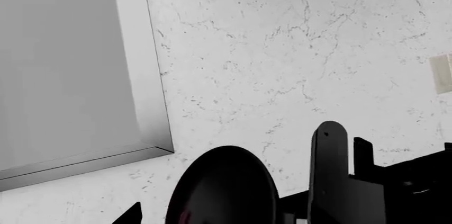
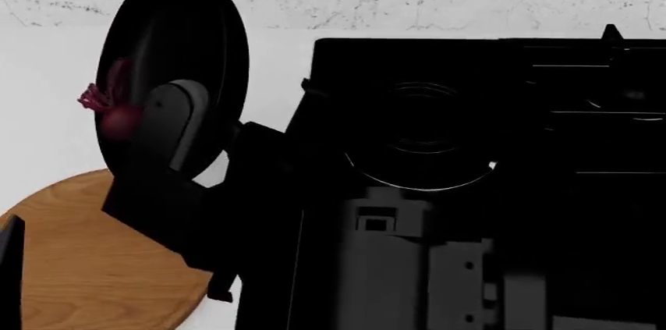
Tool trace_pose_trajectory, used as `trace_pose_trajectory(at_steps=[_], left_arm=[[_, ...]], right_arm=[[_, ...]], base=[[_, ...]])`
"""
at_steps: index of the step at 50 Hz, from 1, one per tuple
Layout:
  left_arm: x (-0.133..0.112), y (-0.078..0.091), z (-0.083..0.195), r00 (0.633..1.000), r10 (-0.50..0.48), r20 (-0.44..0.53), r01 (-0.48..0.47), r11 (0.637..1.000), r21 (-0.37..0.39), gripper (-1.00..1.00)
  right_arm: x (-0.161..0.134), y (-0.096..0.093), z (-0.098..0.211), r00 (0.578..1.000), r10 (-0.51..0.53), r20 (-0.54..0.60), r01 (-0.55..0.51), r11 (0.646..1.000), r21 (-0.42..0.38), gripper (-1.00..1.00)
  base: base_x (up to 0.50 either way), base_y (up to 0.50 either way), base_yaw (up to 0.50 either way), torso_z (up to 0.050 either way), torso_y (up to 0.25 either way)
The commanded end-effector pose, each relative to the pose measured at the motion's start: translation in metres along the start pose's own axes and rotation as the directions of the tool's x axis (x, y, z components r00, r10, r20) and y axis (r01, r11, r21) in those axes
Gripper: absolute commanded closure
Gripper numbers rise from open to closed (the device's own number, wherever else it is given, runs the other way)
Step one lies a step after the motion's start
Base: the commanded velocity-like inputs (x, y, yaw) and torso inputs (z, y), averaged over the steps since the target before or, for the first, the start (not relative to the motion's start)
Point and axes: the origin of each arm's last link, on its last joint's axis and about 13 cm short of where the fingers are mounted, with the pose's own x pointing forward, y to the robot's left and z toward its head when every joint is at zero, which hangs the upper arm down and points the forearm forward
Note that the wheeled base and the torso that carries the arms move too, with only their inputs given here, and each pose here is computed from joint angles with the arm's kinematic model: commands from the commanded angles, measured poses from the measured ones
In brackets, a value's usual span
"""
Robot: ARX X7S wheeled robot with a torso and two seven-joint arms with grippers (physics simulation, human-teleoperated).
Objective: Pick up the pan and dump the vegetables in it onto the plate. Then return the pan to the stove.
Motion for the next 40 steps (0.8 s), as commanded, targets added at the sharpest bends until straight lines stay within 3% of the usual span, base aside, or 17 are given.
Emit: trace_pose_trajectory(at_steps=[1, 10, 15, 22, 23, 24, 28, 31, 32, 36, 40], left_arm=[[-0.001, -0.001, -0.004, 1.000, -0.015, -0.020, 0.015, 1.000, -0.019, -1.00], [-0.001, -0.003, -0.006, 0.999, -0.022, -0.025, 0.021, 1.000, -0.018, -1.00], [-0.002, -0.002, -0.006, 0.999, -0.026, -0.027, 0.025, 0.999, -0.036, -1.00], [-0.001, -0.002, -0.007, 0.999, -0.023, -0.026, 0.022, 0.999, -0.034, -1.00], [-0.001, -0.002, -0.007, 0.999, -0.024, -0.025, 0.023, 0.999, -0.034, -1.00], [-0.001, -0.002, -0.007, 0.999, -0.023, -0.024, 0.022, 0.999, -0.035, -1.00], [-0.002, -0.002, -0.005, 1.000, -0.023, -0.022, 0.022, 0.999, -0.034, -1.00], [-0.002, -0.002, -0.006, 0.999, -0.025, -0.024, 0.024, 0.999, -0.035, -1.00], [-0.002, -0.003, -0.007, 0.999, -0.026, -0.024, 0.025, 0.999, -0.035, -1.00], [-0.003, -0.002, -0.008, 0.999, -0.024, -0.029, 0.023, 0.999, -0.032, -1.00], [-0.003, -0.003, -0.010, 0.999, -0.025, -0.034, 0.024, 0.999, -0.033, -1.00]], right_arm=[[0.005, -0.050, 0.018, 0.842, -0.510, 0.177, 0.537, 0.825, -0.175, 1.00], [0.001, -0.049, 0.021, 0.818, -0.538, 0.206, 0.573, 0.796, -0.196, 1.00], [0.003, -0.044, 0.022, 0.811, -0.540, 0.227, 0.585, 0.764, -0.272, 1.00], [0.000, -0.042, 0.028, 0.800, -0.531, 0.280, 0.599, 0.741, -0.305, 1.00], [-0.001, -0.041, 0.029, 0.790, -0.539, 0.292, 0.612, 0.718, -0.332, 1.00], [-0.001, -0.041, 0.030, 0.792, -0.535, 0.295, 0.609, 0.722, -0.329, 1.00], [-0.002, -0.038, 0.031, 0.771, -0.550, 0.321, 0.636, 0.674, -0.375, 1.00], [-0.005, -0.037, 0.033, 0.737, -0.575, 0.357, 0.676, 0.605, -0.421, 1.00], [-0.006, -0.036, 0.034, 0.738, -0.572, 0.358, 0.675, 0.612, -0.411, 1.00], [-0.009, -0.038, 0.035, 0.702, -0.606, 0.376, 0.712, 0.568, -0.413, 1.00], [-0.010, -0.038, 0.035, 0.685, -0.619, 0.383, 0.727, 0.548, -0.413, 1.00]], base=[[0.00, 0.00, 0.00, 0.000, 0.000], [0.00, 0.00, 0.00, 0.001, 0.006], [0.00, 0.00, 0.00, 0.000, 0.004], [0.00, 0.00, 0.00, 0.001, 0.004], [0.00, 0.00, 0.00, 0.000, 0.010], [0.00, 0.00, 0.00, 0.000, 0.000], [0.00, 0.00, 0.00, 0.000, 0.005], [0.00, 0.00, 0.00, 0.003, 0.004], [0.00, 0.00, 0.00, 0.000, 0.010], [0.00, 0.00, 0.00, 0.000, 0.005], [0.00, 0.00, 0.00, 0.000, 0.002]])
